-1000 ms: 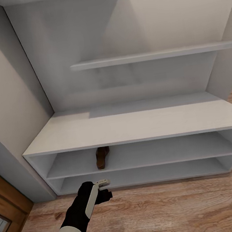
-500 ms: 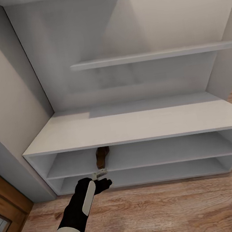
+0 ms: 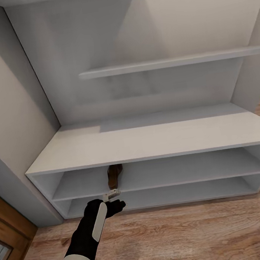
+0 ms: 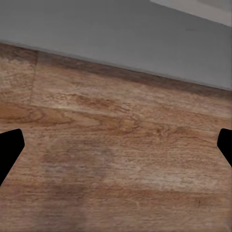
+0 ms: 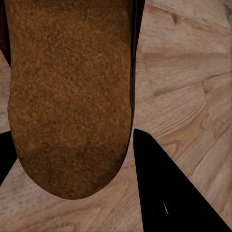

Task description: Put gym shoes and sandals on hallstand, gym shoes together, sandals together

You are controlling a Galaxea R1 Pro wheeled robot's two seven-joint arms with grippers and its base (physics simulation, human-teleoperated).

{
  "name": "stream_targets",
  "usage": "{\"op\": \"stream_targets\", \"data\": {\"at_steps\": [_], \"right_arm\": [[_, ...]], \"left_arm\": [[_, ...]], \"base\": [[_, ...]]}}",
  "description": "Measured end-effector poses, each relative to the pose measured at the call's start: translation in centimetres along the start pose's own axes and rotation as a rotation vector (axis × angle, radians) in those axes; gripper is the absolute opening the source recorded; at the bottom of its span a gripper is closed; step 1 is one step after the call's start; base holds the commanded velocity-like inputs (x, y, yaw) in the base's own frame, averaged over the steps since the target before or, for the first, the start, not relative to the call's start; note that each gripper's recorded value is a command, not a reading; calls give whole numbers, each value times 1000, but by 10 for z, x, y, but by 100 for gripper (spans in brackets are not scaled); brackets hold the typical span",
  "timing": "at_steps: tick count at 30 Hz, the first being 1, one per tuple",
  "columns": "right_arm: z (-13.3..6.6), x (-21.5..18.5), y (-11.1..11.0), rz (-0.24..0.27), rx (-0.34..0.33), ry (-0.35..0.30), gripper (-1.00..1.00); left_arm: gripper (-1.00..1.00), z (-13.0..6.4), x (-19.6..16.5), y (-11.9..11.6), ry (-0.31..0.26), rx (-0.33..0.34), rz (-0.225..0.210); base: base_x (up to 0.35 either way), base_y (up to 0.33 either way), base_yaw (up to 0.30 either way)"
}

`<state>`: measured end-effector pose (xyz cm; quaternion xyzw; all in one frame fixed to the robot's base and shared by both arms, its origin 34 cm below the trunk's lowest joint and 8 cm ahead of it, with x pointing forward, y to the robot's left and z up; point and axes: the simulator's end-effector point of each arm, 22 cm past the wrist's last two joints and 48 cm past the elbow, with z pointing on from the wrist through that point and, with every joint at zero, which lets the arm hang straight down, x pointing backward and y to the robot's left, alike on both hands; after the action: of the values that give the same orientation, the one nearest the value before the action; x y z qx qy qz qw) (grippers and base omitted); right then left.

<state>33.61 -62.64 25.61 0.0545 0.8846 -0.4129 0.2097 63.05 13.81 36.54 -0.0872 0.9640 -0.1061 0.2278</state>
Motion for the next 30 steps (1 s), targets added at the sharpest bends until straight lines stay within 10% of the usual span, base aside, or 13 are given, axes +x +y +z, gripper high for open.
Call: {"op": "stream_targets", "data": {"at_steps": [11, 19, 23, 30], "right_arm": [[0, 0, 0, 0, -1, 0, -100], [0, 0, 1, -1, -1, -1, -100], [0, -2, 1, 3, -1, -3, -100], [-3, -11, 12, 13, -16, -23, -100]], "left_arm": [[100, 4, 8, 1, 20, -3, 0], [100, 44, 73, 24, 99, -53, -27], [100, 76, 113, 25, 9, 0, -26], [100, 81, 133, 2, -196, 159, 124]], "base": [[0, 0, 0], [0, 0, 0], [0, 0, 0], [-30, 18, 0]]}}
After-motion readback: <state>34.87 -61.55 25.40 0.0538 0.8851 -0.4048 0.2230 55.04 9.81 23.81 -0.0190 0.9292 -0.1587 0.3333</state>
